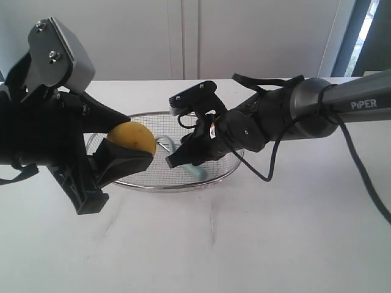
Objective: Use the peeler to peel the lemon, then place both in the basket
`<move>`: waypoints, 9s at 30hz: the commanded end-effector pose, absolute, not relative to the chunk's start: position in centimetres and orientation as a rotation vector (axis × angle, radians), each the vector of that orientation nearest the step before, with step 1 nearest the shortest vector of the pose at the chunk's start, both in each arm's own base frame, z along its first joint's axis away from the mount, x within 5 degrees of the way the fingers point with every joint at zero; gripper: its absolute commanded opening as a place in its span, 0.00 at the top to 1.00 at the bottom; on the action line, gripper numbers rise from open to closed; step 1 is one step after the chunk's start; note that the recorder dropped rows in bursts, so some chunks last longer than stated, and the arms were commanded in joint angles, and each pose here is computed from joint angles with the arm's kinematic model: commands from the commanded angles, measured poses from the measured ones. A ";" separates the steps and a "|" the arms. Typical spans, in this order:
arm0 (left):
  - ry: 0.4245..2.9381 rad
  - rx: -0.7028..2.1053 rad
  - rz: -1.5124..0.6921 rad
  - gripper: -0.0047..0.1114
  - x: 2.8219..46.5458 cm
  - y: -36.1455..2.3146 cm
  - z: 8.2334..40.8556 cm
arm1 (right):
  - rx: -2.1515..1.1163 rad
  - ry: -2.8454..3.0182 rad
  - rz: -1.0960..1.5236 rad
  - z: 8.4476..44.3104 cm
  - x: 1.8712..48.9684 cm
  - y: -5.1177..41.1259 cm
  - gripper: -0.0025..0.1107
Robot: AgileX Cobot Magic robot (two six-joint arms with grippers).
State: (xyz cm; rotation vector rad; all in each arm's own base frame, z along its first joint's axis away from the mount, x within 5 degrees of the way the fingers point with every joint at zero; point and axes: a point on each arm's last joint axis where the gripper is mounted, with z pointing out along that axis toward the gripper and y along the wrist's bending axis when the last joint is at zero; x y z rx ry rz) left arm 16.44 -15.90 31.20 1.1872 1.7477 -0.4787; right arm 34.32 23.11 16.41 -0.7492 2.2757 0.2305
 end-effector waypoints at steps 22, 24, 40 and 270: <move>1.749 1.157 -0.506 0.96 16.2 -15.8 31.5 | -0.837 2.331 -0.161 34.5 23.2 12.9 0.98; 1.748 1.158 -0.505 0.96 16.2 -15.8 31.5 | -0.826 2.266 -0.105 34.5 22.3 12.6 0.98; 1.701 0.752 0.021 0.96 25.9 -17.0 27.1 | -0.770 2.276 -0.011 34.3 21.6 12.6 0.98; 1.901 0.080 -0.116 0.96 5.2 -0.9 16.9 | -0.670 2.031 0.109 30.7 10.6 5.5 0.98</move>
